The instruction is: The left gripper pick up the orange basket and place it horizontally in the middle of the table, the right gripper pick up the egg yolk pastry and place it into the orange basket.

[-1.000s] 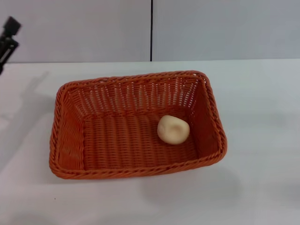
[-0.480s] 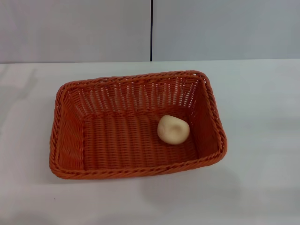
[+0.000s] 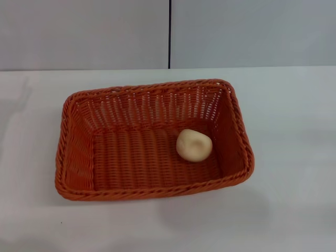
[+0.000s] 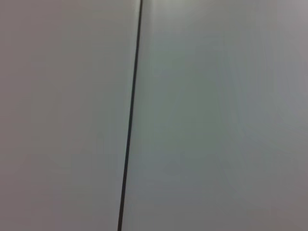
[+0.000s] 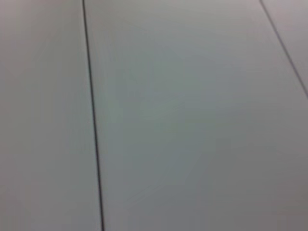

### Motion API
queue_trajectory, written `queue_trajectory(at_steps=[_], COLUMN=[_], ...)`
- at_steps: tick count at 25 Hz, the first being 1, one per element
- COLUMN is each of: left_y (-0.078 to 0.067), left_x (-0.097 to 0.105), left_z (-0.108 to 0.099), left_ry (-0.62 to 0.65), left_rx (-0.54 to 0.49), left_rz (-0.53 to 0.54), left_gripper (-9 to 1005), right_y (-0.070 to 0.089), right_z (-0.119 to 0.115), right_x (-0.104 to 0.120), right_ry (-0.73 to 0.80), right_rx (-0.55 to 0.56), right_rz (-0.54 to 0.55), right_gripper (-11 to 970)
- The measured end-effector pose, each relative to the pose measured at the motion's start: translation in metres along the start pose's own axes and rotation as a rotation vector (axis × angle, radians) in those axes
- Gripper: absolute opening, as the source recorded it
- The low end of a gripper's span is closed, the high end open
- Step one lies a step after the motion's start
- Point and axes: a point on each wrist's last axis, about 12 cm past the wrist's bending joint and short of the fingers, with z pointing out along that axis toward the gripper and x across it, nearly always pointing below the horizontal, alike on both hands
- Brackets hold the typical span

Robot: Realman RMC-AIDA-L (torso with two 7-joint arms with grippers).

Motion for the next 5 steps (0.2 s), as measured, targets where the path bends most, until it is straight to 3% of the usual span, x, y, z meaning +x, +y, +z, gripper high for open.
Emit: queue_trajectory(at_steps=[5], left_y=[-0.0123], left_x=[0.0049], left_z=[0.0051], left_ry=[-0.027], left_rx=[-0.057], left_rz=[-0.023], left_gripper=[802], right_y=[-0.0063], right_z=[0.003], right_x=[-0.0028], right_ry=[-0.014], right_rx=[0.026], right_rz=[-0.022], right_gripper=[523])
